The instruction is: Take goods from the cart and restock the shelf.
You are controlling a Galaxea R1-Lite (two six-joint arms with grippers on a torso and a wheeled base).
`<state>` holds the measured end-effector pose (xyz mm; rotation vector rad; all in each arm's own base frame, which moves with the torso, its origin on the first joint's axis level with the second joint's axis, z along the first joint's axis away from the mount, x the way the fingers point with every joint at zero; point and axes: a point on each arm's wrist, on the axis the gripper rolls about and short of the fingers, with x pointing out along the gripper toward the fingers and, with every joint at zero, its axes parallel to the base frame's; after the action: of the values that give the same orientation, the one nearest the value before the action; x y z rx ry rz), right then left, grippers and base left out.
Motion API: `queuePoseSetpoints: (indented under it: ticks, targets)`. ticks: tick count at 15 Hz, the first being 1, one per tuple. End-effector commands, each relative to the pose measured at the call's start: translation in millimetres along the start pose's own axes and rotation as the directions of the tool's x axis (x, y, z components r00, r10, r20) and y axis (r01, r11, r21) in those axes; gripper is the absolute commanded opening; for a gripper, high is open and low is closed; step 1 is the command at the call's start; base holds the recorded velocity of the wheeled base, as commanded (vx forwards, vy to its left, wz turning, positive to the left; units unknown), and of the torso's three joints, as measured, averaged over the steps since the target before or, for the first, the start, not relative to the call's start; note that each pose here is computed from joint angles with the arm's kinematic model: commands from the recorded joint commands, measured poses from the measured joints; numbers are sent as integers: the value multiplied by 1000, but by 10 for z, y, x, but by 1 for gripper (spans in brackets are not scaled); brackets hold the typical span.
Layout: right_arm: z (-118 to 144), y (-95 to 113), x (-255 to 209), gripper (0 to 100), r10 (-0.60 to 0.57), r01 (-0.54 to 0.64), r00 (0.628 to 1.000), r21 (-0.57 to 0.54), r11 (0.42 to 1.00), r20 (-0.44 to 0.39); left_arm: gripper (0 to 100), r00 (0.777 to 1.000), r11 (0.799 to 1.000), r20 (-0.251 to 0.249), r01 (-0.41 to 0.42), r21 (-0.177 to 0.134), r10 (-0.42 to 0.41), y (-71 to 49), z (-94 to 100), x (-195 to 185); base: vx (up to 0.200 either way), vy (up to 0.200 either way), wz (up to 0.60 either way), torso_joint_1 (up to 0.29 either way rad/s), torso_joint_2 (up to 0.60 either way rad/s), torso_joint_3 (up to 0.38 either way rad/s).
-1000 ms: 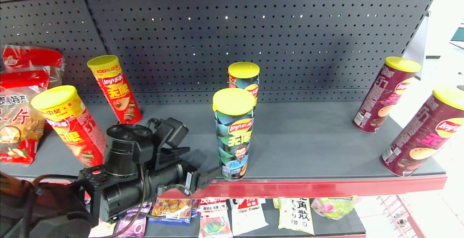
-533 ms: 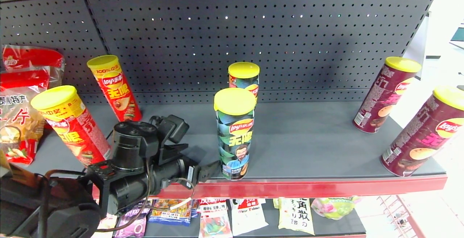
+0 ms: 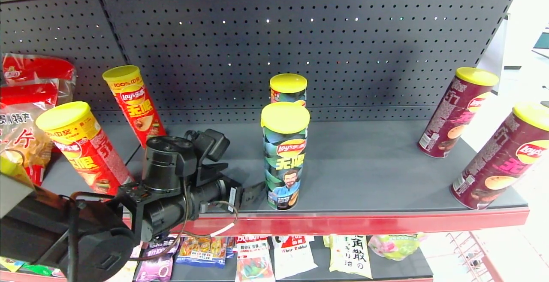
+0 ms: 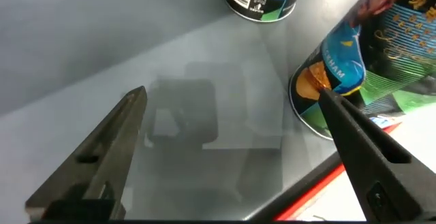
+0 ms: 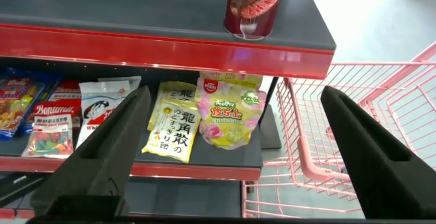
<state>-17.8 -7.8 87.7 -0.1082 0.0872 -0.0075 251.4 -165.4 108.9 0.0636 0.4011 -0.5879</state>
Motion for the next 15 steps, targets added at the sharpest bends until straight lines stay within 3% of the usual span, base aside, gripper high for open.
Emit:
queuePoseSetpoints:
  ticks: [1,5,7,10,13,15]
  targets:
    - [0,0,2,100,1,-1,1000,-1,1000,-2,100,1000,1000,-3,0,-1,0,1,-4,26,0,0,0,0,0,0]
    - [5,3,1,100,15,-15,1000,-2,1000,1,100,1000,1000,-27,-12,-3,12,6,-74,-1,0,0,0,0,0,0]
    - [75,14,6,100,126,-126,992,-12,992,5,100,999,1000,-51,-15,-1,15,9,-194,-132,0,0,0,0,0,0]
    - [176,29,80,100,162,-163,985,-14,987,-61,100,1000,1000,-20,-13,-2,13,10,-212,-294,0,0,0,0,0,0]
    - [67,43,97,100,167,-170,981,-14,985,-96,100,1000,1000,12,-21,3,21,-1,-153,-648,0,0,0,0,0,0]
    - [37,45,96,100,168,-170,981,-14,985,-97,100,995,995,11,-94,18,94,5,-109,-979,0,0,0,0,0,0]
